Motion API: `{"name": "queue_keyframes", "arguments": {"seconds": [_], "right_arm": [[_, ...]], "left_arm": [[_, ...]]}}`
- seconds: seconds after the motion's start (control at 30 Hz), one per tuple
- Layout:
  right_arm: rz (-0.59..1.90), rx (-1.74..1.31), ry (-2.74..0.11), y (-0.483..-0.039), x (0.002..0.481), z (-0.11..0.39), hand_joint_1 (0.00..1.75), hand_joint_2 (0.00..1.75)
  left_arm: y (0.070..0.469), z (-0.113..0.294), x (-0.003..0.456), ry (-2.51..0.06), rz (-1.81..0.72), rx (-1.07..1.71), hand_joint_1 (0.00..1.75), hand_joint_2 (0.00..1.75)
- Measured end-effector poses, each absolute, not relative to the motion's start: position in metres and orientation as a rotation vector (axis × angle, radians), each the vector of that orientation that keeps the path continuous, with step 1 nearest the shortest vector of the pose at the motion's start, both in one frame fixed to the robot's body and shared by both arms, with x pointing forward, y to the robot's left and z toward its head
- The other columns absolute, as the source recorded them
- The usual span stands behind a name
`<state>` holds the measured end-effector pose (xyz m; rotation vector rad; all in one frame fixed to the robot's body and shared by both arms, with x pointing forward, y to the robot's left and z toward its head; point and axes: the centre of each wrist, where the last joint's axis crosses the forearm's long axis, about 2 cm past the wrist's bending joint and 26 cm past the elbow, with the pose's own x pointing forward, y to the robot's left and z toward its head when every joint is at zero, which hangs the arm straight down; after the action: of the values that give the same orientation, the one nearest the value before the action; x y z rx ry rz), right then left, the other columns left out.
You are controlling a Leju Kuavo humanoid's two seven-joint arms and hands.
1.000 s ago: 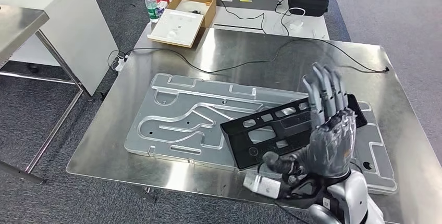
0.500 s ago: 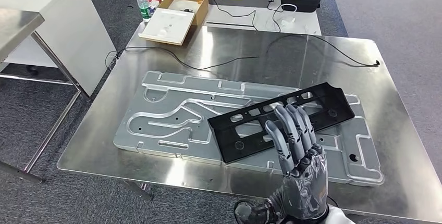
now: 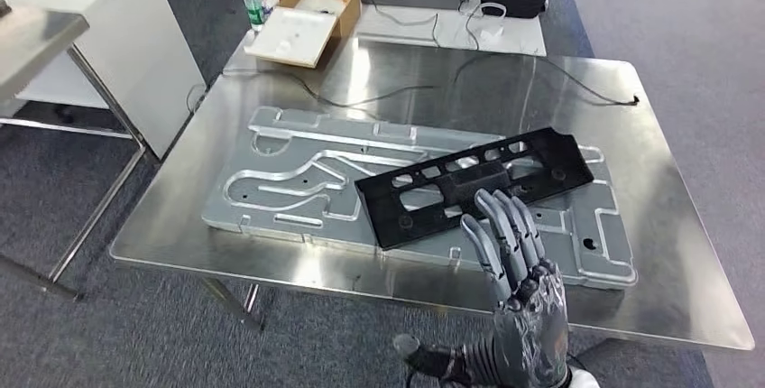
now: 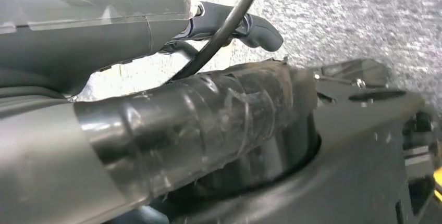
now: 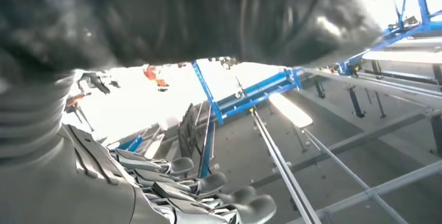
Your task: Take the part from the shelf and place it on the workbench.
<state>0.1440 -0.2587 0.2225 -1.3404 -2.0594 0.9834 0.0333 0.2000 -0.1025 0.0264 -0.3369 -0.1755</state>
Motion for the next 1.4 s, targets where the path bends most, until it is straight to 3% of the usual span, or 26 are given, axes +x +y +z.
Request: {"name": "queue_keyframes", "arguments": {"seconds": [0.83, 1.4], "right_arm": [[0.941, -1.277, -1.973, -0.258, 0.131, 0.214, 0.00, 1.75], [0.838, -1.056, -1.599, -0.255, 0.113, 0.171, 0.00, 1.75]], "left_arm": [[0.200, -0.102, 0.035, -0.341, -0.172, 0.040, 0.00, 0.00], [0.199, -0.102, 0.033, -0.328, -0.156, 0.046, 0.00, 0.00]]}}
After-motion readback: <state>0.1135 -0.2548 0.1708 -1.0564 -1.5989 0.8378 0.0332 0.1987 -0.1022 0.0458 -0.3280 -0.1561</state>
